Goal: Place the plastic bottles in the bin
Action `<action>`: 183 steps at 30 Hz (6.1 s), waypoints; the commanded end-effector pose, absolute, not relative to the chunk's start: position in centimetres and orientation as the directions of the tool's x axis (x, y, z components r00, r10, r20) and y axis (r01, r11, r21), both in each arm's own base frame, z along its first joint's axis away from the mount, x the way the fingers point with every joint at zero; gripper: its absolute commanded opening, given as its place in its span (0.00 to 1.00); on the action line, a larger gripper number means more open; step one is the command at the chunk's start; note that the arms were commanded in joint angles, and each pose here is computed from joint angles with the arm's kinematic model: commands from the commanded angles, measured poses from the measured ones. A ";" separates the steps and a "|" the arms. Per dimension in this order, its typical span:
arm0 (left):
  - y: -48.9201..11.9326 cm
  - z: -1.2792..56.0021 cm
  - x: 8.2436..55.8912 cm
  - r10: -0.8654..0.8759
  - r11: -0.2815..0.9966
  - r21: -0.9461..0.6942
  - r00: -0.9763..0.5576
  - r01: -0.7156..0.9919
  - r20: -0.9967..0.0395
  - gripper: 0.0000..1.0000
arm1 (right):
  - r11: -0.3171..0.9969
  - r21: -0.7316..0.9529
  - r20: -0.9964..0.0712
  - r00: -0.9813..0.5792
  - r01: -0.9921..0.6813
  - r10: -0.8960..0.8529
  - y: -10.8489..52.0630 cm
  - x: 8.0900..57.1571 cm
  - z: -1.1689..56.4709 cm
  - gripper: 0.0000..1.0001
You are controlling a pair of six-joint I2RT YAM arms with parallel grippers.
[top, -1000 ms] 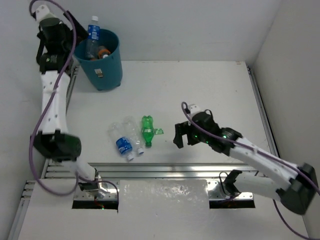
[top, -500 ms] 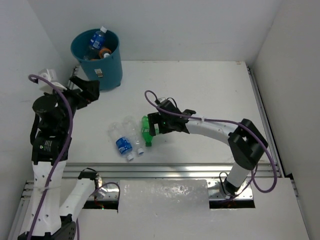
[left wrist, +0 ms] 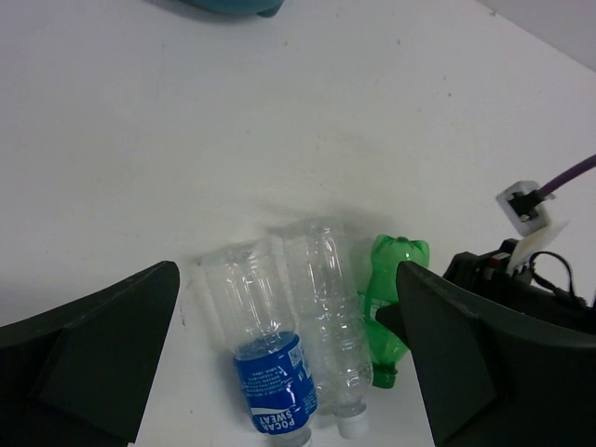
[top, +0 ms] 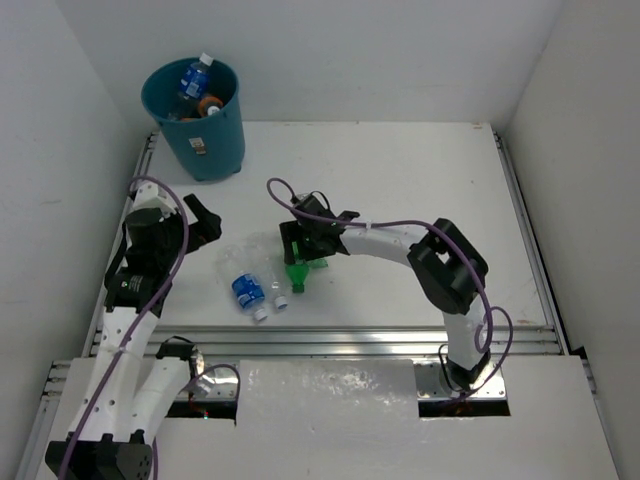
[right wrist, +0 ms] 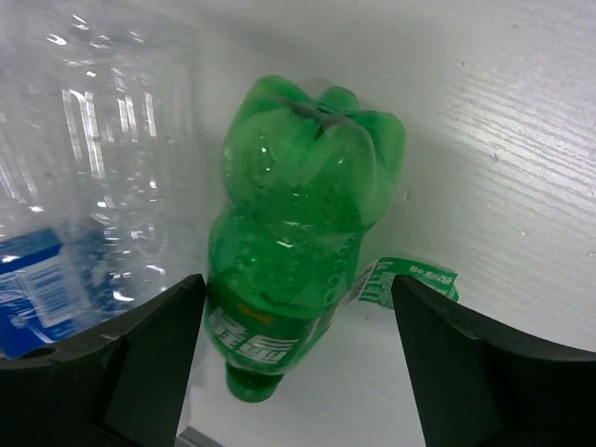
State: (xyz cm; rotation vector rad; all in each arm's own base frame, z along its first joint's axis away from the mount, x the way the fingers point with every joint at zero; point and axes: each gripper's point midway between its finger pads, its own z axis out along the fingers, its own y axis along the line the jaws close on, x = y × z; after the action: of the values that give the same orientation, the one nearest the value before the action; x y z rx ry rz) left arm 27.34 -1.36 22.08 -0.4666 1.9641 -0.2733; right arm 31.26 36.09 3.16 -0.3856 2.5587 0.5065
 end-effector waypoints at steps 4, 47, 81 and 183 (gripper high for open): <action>-2.1 25.6 28.0 -0.421 0.907 -0.409 -0.277 -0.102 -0.864 1.00 | 0.929 0.212 -0.518 -0.841 -0.305 -0.158 34.0 31.0 0.7 0.66; -34.0 33.7 20.4 -0.177 0.320 -0.539 -0.510 0.779 -0.842 0.00 | 0.395 0.184 -0.980 -0.201 -0.900 -0.003 25.4 15.9 27.3 0.48; 10.6 46.8 58.7 -0.261 0.838 -0.334 0.219 -0.432 -0.940 0.31 | 0.816 0.170 -0.947 -0.320 -0.552 -0.020 14.4 16.8 25.9 0.99; -11.7 40.4 38.3 -0.442 0.897 -0.432 -0.150 -0.093 -0.885 0.00 | 0.819 0.330 -0.886 -0.453 -0.469 0.098 19.7 22.7 24.3 0.99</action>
State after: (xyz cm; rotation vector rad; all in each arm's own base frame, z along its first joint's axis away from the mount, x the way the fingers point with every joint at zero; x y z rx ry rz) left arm 33.31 -24.36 37.06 -0.0318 1.8319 -0.8270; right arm 20.99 23.48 25.44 -0.4626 1.8788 0.8851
